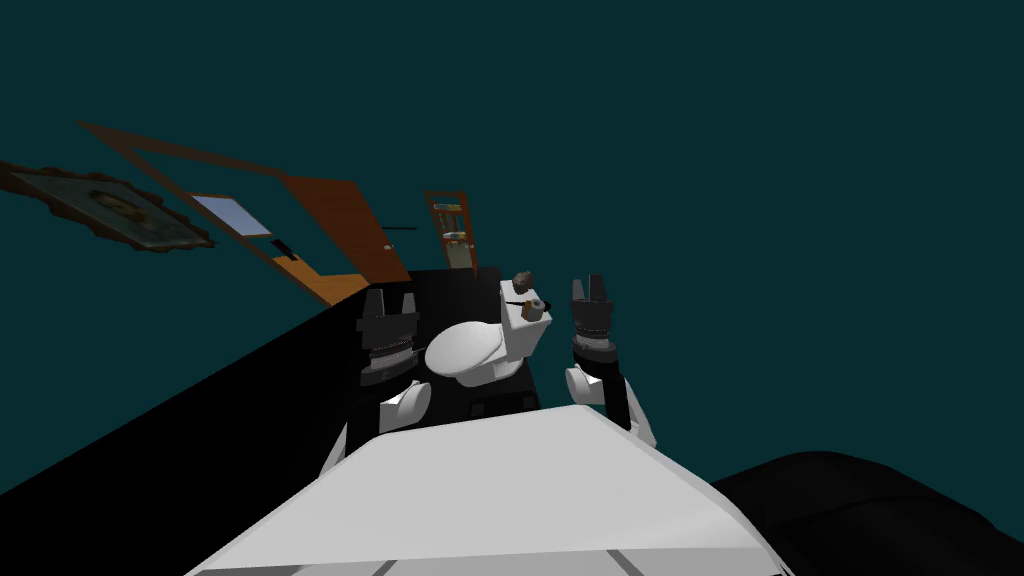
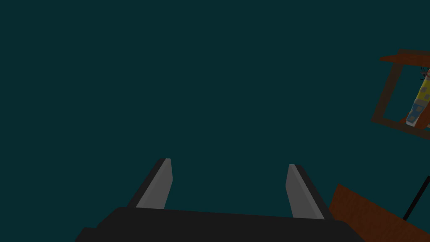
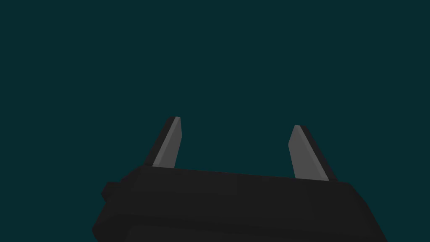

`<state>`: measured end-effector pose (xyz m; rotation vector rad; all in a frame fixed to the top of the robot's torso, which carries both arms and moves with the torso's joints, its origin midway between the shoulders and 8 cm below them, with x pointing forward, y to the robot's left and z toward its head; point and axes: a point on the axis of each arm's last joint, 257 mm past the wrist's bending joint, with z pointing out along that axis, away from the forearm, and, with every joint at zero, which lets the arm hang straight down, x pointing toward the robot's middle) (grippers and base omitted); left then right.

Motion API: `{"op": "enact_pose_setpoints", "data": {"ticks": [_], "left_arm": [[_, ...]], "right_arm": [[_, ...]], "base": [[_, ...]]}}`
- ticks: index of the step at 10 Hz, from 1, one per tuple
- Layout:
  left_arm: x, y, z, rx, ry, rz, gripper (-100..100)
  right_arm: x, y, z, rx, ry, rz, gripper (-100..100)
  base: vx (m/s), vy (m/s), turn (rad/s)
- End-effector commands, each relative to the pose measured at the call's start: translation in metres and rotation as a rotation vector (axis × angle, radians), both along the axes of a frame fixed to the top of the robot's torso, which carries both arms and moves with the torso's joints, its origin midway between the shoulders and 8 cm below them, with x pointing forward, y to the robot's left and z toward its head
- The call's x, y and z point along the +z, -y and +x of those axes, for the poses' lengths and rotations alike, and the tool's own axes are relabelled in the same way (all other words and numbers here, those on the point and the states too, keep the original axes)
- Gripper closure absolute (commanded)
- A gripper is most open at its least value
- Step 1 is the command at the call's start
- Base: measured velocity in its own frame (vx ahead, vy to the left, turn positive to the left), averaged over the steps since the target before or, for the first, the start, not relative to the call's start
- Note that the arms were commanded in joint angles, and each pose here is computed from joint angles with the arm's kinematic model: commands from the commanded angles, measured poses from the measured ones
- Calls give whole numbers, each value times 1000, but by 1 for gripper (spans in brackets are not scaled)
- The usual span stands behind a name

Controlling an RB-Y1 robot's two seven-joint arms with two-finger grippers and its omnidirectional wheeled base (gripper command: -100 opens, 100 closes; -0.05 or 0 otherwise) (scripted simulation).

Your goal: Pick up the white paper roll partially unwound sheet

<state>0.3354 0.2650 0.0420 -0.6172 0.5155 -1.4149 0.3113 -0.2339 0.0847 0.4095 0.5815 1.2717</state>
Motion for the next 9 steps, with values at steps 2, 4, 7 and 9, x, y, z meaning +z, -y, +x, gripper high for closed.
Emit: {"op": "enact_pose_setpoints", "data": {"ticks": [2, 4, 7, 9], "left_arm": [[0, 0, 0, 0, 0, 0, 0], [0, 0, 0, 0, 0, 0, 0], [0, 0, 0, 0, 0, 0, 0], [0, 0, 0, 0, 0, 0, 0]], "right_arm": [[-4, -7, 2, 39, -12, -57, -100], [-6, -11, 3, 61, -19, -89, -100], [-12, -18, 6, 111, -36, -156, -100], [-15, -22, 7, 139, -47, -196, -100]], "base": [[-4, 28, 39], [-11, 50, 30], [-5, 35, 39], [-4, 46, 36]]}}
